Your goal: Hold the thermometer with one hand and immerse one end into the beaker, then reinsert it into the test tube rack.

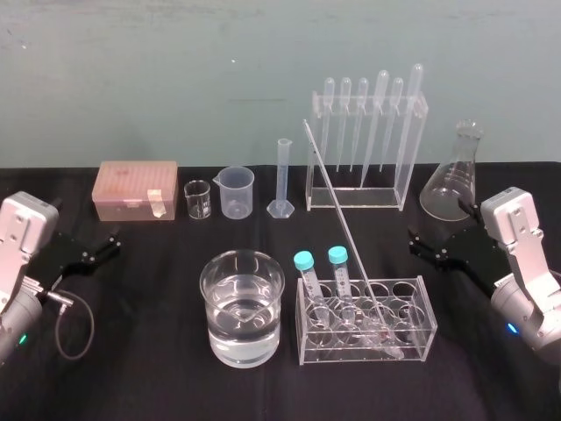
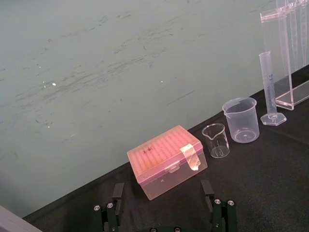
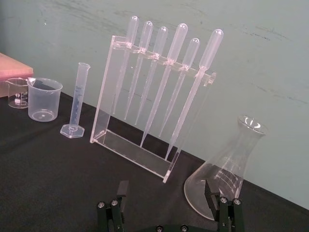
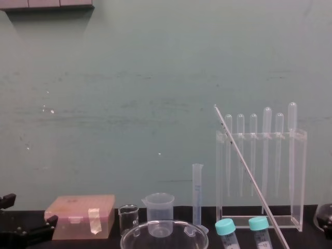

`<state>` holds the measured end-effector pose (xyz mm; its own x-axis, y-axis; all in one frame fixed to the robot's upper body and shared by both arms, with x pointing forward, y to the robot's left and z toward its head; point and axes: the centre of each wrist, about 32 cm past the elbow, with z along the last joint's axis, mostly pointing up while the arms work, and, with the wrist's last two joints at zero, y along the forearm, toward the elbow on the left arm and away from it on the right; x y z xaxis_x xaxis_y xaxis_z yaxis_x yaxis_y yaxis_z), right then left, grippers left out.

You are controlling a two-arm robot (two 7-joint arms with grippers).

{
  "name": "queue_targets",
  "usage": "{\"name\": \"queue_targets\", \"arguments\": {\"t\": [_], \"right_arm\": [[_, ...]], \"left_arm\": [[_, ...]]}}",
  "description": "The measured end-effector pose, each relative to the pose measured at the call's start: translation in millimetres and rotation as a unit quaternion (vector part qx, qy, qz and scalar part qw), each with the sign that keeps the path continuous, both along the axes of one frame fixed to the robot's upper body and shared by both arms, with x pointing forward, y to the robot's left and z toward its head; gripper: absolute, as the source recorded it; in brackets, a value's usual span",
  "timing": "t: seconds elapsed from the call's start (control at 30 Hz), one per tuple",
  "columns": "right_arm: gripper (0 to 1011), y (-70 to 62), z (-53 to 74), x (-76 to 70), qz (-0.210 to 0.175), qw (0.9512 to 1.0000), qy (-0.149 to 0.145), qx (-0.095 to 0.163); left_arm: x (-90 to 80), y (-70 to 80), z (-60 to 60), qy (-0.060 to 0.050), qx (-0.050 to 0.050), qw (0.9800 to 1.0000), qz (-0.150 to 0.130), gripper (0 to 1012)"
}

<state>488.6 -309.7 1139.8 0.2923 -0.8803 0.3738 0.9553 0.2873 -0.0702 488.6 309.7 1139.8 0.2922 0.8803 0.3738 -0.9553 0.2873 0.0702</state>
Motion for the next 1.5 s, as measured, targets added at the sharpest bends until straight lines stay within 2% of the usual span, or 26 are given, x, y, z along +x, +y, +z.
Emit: {"name": "queue_targets", "arguments": {"t": [0.13,0.3,0.37,0.4,0.43,0.5,0.53,0.6,0.63,0.73,0.77,0.8,0.83,0.9,0.93,1.1,1.27,1.5], "right_arm": [[1002,0.0,0.0,0.0,0.000,1.0000,0.000,0.000],[1002,-3.9,8.8,-0.7,0.011,0.9997,0.014,0.017],[1002,-9.1,24.7,-1.2,0.023,0.9985,0.028,0.041],[1002,-9.1,24.7,-1.2,0.023,0.9985,0.028,0.041],[1002,-12.0,35.6,-1.3,0.032,0.9972,0.035,0.057],[1002,-14.6,46.3,-1.1,0.042,0.9956,0.042,0.073],[1002,-16.7,57.1,-0.7,0.056,0.9933,0.049,0.088],[1002,-17.8,69.0,0.0,0.074,0.9903,0.056,0.103],[1002,-17.1,81.3,1.0,0.096,0.9861,0.064,0.120],[1002,-15.0,96.4,3.0,0.131,0.9785,0.076,0.140],[1002,-12.2,105.2,5.0,0.155,0.9725,0.084,0.151],[1002,-11.0,108.3,6.0,0.164,0.9702,0.087,0.155],[1002,-6.8,114.4,8.7,0.188,0.9634,0.097,0.164],[1002,-2.0,119.0,12.2,0.208,0.9574,0.106,0.171],[1002,2.7,122.7,16.0,0.224,0.9522,0.113,0.173],[1002,17.6,126.7,31.5,0.249,0.9446,0.134,0.166],[1002,33.9,127.8,50.5,0.251,0.9426,0.153,0.158],[1002,48.0,130.4,62.9,0.257,0.9419,0.159,0.147]], "left_arm": [[0.0,0.0,0.0,0.000,0.000,1.0000,0.000,1008],[0.0,0.0,0.0,0.000,0.000,1.0000,0.000,1008],[0.0,0.0,0.0,0.000,0.000,1.0000,0.000,1008],[0.0,0.0,0.0,0.000,0.000,1.0000,0.000,1008],[0.0,0.0,0.0,0.000,0.000,1.0000,0.000,1008],[0.0,0.0,0.0,0.000,0.000,1.0000,0.000,1008],[0.0,0.0,0.0,0.000,0.000,1.0000,0.000,1008],[0.0,0.0,0.0,0.000,0.000,1.0000,0.000,1008],[0.0,0.0,0.0,0.000,0.000,1.0000,0.000,1008],[0.0,0.0,0.0,0.000,0.000,1.0000,0.000,1008],[0.0,0.0,0.0,0.000,0.000,1.0000,0.000,1008],[0.0,0.0,0.0,0.000,0.000,1.0000,0.000,1008],[0.0,0.0,0.0,0.000,0.000,1.0000,0.000,1008],[0.0,0.0,0.0,0.000,0.000,1.0000,0.000,1008],[0.0,0.0,0.0,0.000,0.000,1.0000,0.000,1008],[0.0,0.0,0.0,0.000,0.000,1.0000,0.000,1008],[0.0,0.0,0.0,0.000,0.000,1.0000,0.000,1008],[0.0,0.0,-0.1,0.000,0.000,1.0000,0.000,1008]]}}
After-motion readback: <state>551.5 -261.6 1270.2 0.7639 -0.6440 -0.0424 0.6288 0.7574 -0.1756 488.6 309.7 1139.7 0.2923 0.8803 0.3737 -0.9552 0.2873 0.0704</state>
